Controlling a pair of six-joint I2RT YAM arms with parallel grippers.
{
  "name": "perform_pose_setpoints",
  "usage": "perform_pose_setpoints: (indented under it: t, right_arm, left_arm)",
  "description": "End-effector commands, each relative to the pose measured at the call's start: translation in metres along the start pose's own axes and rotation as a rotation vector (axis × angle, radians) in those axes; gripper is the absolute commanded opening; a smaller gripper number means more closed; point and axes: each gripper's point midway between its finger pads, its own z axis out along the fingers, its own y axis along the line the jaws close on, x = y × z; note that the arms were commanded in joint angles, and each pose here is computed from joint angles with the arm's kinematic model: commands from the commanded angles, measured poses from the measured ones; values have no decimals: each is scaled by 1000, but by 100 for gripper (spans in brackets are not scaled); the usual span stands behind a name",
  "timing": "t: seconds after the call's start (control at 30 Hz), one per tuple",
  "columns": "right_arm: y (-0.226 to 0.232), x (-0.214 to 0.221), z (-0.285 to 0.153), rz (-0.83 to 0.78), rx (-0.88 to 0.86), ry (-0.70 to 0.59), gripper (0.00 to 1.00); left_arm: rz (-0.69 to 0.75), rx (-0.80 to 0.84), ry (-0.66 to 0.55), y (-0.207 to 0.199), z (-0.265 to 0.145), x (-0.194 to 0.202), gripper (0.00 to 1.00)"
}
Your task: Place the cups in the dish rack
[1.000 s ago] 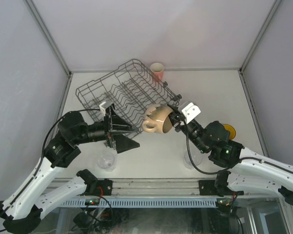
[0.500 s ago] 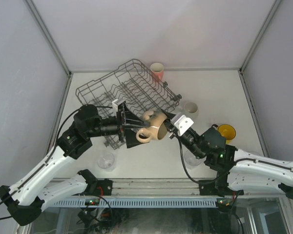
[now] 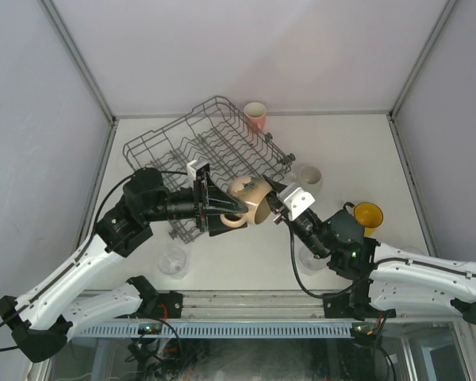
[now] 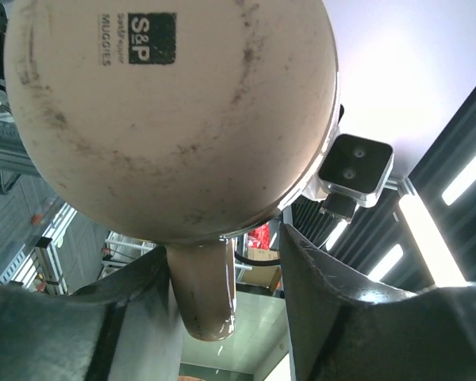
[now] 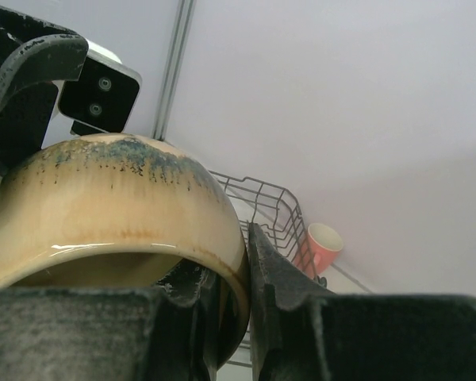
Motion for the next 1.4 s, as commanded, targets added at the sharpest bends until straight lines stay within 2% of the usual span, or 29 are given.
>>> perform_pose_setpoints:
  t: [0.0, 0.4, 0.53, 0.73, 0.8, 0.87, 0.93, 1.03, 1.07, 1.13, 1.37]
  right_arm:
    - [-19, -36, -4, 81, 48, -123, 0]
    - [-10, -27, 0, 40, 40, -91, 0]
    - [-9, -24, -2, 10, 52, -71, 0]
    - [-5, -21, -4, -38, 59, -45, 0]
    - [-1, -19, -4, -54, 48, -34, 0]
    - [3, -16, -5, -66, 39, -21, 0]
    - [5, -13, -5, -64, 35, -11, 1]
    - [5, -11, -5, -51, 39, -2, 20]
    - [5, -10, -5, -42, 40, 0, 30]
    - [2, -10, -6, -26, 45, -1, 40]
    - [-9, -5, -9, 26, 62, 19, 49]
  left_arm:
    - [104, 158, -3, -49, -12, 14, 50]
    - [107, 102, 10, -35, -3, 15, 44]
    - [113, 77, -2, -30, -1, 13, 39]
    - [115, 61, -27, -21, 3, 5, 22]
    - [118, 54, -31, -17, 6, 2, 14]
    - [123, 48, -35, -12, 9, -2, 2]
    - [136, 46, -41, -7, 12, -6, 0]
    - [168, 33, -74, -2, 13, -15, 0]
    - [180, 33, -94, -3, 11, -19, 0]
    - [210, 23, -144, -4, 6, -30, 0]
    - [295, -63, -286, 1, -16, -67, 0]
